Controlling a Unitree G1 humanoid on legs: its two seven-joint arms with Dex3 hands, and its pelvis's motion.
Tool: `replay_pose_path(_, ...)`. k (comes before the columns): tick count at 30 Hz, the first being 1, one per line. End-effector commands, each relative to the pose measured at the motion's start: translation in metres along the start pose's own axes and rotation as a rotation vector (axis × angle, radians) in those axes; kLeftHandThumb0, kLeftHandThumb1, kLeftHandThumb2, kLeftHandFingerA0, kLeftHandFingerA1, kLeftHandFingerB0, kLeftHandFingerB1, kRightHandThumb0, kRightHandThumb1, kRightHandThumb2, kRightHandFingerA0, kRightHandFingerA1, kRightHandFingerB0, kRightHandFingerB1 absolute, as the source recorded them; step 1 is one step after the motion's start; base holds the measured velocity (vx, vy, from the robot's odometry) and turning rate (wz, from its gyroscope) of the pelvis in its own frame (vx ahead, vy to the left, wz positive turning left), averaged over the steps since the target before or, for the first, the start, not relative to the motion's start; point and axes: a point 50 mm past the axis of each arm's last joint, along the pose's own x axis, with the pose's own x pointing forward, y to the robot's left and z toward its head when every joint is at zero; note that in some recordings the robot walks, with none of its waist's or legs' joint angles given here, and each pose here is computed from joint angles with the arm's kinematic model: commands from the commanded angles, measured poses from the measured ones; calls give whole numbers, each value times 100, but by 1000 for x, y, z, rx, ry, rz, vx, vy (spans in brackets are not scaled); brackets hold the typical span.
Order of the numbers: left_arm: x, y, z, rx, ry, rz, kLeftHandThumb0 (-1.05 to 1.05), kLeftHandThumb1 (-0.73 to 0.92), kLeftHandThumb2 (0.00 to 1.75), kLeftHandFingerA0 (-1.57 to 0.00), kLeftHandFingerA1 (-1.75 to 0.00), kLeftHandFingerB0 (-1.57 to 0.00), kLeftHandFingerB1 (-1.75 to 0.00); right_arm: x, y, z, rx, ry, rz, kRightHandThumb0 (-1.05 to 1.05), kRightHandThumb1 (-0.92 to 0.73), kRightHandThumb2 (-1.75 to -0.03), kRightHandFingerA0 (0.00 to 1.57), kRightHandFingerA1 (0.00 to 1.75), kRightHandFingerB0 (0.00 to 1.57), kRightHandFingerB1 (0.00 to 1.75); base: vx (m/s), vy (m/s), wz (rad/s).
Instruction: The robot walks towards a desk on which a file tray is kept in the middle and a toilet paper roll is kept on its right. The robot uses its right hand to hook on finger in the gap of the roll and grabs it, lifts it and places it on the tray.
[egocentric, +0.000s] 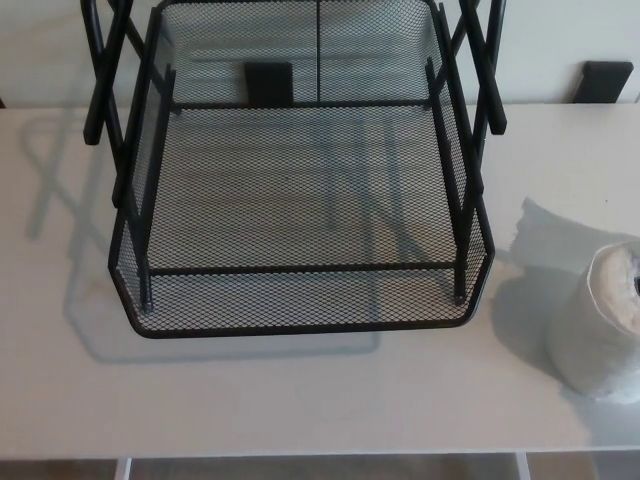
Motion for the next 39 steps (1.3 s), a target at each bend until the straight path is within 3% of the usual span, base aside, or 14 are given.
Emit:
replay_pose_path(1,-1,2,5,0,-45,-3,-66,74,62,-46,-61,-43,-51,-1,-2,3,-55,24,19,-40,-54,-56,31,46,6,26,0,0,0)
replay_pose_path(9,0,1,3,-29,-34,1,-63,73,62,-53,-63,-51,-52,-2,-4,4,-35,7,-3,-38,-53,-57,31,46,12,26,0,0,0)
replay_pose_path(14,2,-1,3,-59,-17,0,-61,73,61,-40,-61,-40,-50,-3,0,2,-62,27,12,-38,-55,-58,29,46,11,24,0,0,0)
replay_pose_path(15,2,-1,3,-33,-14,3,-61,57,98,-39,-65,-36,-59,-4,0,3,-64,24,8,-38,-55,-58,29,46,11,24,0,0,0)
replay_pose_path(16,2,-1,2,-40,-20,-1,-63,73,62,-46,-64,-45,-51,-4,0,2,-61,18,1,-37,-55,-58,29,47,11,24,0,0,0)
replay_pose_path(23,0,0,2,-56,-33,-12,-61,74,62,-42,-59,-45,-49,-15,-1,2,-37,-33,-66,-36,-54,-58,31,46,11,24,0,0,0)
replay_pose_path(24,1,-1,2,-39,-30,-13,-59,58,99,-39,-64,-37,-59,-17,-1,1,-35,-33,-67,-35,-54,-58,30,45,11,24,0,0,0)
replay_pose_path(25,0,1,3,-36,-29,-7,-63,73,62,-46,-61,-44,-48,-19,1,1,-26,-35,-65,-32,-54,-57,30,45,11,25,0,0,0)
replay_pose_path(36,2,0,4,-50,-35,12,-62,71,62,-50,-65,-47,-52,-17,13,2,-15,-65,-30,-32,-54,-57,27,46,13,27,0,0,0)
replay_pose_path(37,2,-1,7,-29,-35,7,-61,74,61,-40,-61,-43,-50,-16,15,3,-20,-61,-22,-33,-55,-57,26,46,14,27,0,0,0)
replay_pose_path(39,2,0,6,-40,-33,9,-62,74,62,-40,-60,-42,-49,-15,15,4,-22,-67,-9,-33,-55,-57,26,48,15,27,0,0,0)
